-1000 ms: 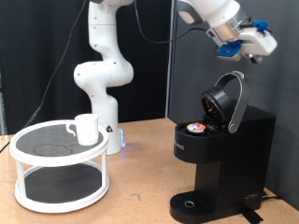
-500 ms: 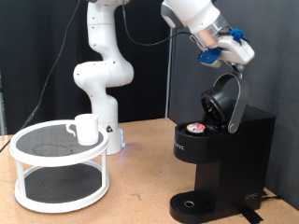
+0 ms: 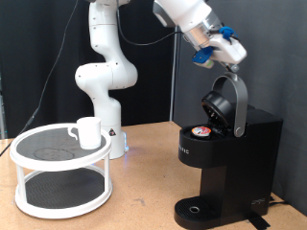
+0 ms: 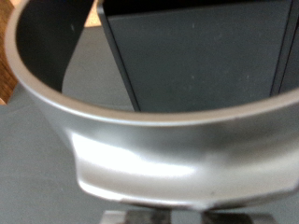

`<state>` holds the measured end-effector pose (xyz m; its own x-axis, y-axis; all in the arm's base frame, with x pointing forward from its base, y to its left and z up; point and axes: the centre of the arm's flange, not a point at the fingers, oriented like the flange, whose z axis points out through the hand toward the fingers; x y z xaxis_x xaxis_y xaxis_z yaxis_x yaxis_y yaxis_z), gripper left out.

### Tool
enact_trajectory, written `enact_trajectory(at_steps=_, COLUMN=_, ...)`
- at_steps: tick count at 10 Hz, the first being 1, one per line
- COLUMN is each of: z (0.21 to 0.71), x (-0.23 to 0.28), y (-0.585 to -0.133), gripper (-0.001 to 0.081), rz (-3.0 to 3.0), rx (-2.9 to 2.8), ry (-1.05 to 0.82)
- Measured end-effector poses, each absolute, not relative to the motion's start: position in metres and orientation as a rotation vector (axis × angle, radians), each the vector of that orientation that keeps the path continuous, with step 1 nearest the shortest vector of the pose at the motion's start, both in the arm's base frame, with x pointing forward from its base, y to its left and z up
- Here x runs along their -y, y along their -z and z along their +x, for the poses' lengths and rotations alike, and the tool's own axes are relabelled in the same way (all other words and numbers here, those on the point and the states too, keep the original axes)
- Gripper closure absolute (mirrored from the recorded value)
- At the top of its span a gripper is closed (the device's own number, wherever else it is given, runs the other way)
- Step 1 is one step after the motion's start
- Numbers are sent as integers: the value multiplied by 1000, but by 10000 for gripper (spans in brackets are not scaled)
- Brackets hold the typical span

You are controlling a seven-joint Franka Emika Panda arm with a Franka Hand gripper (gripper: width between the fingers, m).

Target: Make a cup of coffee with the keurig machine

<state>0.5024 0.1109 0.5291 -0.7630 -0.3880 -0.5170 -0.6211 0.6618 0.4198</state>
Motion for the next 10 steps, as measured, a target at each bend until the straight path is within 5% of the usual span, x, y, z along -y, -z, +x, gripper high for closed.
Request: enact_trajectory(at_steps=10, z=500, x=-12, y=-461, gripper=806, rz=-655, rx=-2702, ry=-712)
